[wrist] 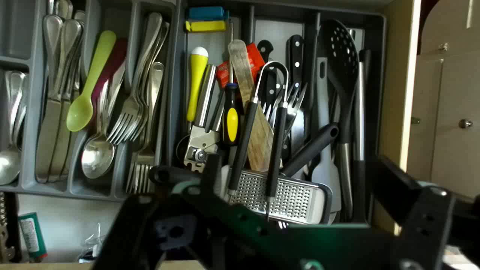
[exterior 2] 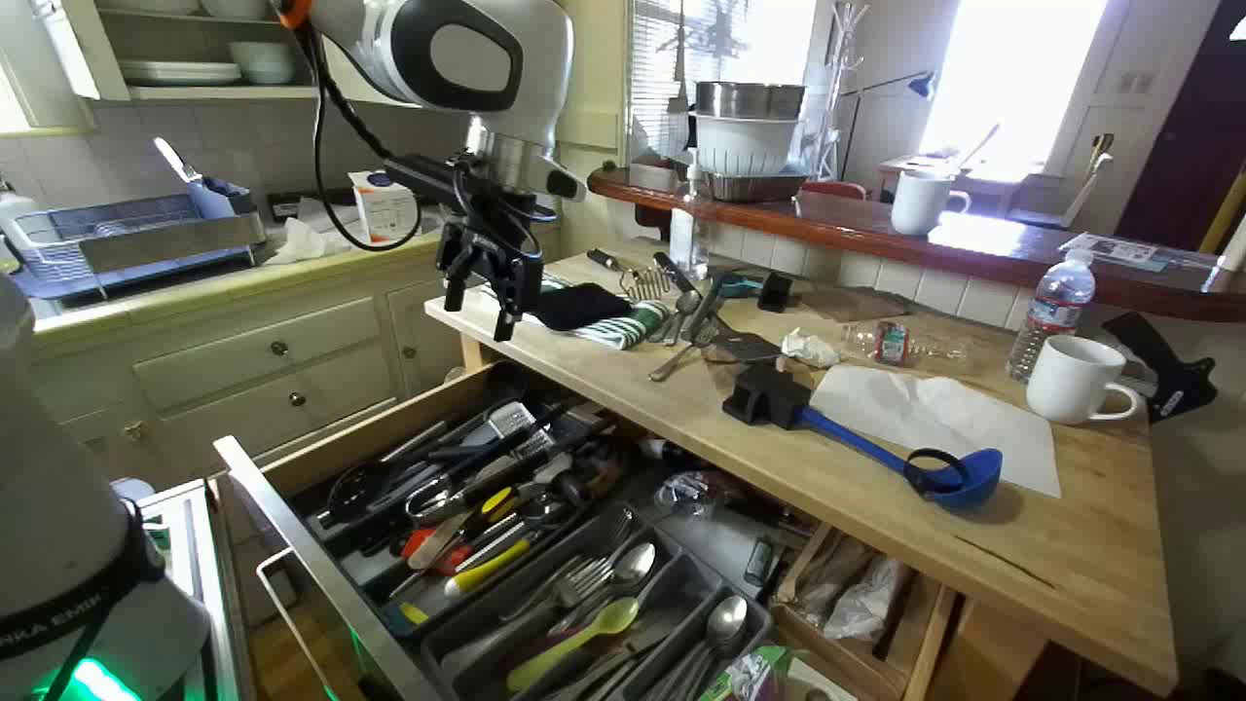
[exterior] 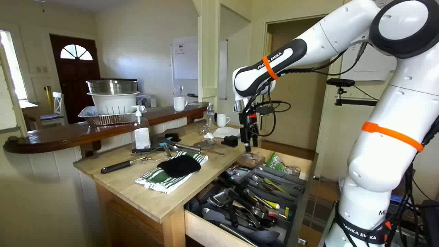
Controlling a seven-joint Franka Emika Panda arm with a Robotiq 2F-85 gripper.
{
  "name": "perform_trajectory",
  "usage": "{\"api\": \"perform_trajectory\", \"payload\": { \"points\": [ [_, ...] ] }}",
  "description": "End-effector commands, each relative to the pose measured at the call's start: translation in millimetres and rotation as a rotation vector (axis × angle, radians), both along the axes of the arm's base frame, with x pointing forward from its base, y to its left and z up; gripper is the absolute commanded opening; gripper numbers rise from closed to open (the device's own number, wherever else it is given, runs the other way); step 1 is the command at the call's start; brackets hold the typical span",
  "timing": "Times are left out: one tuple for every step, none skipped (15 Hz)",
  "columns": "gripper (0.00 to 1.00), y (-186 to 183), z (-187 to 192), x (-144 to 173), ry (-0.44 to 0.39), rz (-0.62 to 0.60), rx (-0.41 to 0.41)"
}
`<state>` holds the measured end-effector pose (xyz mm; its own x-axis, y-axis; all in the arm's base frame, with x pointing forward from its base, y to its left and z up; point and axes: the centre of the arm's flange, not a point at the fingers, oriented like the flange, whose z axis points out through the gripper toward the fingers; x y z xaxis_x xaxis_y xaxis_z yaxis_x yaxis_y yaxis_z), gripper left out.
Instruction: Remove the knife from the drawer
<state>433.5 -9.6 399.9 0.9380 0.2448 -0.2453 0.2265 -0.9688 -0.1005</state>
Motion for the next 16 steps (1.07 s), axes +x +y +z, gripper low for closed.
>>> {"api": "perform_trajectory", "payload": {
  "points": [
    [1.0,0.0,0.0,0.0,0.0,0.0,0.0],
    [1.0,0.0,0.0,0.0,0.0,0.0,0.0],
    [1.0,0.0,0.0,0.0,0.0,0.0,0.0],
    [1.0,0.0,0.0,0.0,0.0,0.0,0.0],
    [1.0,0.0,0.0,0.0,0.0,0.0,0.0],
    [1.0,0.0,0.0,0.0,0.0,0.0,0.0],
    [1.0,0.0,0.0,0.0,0.0,0.0,0.0],
    [1.0,0.0,0.0,0.0,0.0,0.0,0.0],
    [1.0,0.0,0.0,0.0,0.0,0.0,0.0],
    [1.0,0.0,0.0,0.0,0.0,0.0,0.0],
    [1.0,0.0,0.0,0.0,0.0,0.0,0.0],
    [1.0,0.0,0.0,0.0,0.0,0.0,0.0],
    [1.0,-7.3,-3.2,5.3,-0.014,0.006,0.002],
    [1.0,-13.8,-8.1,8.5,-0.019,0.005,0.011],
    [1.0,-20.9,-13.2,10.9,-0.024,-0.005,0.017],
    [1.0,-32.6,-21.7,12.4,-0.038,-0.018,0.034]
  ]
}}
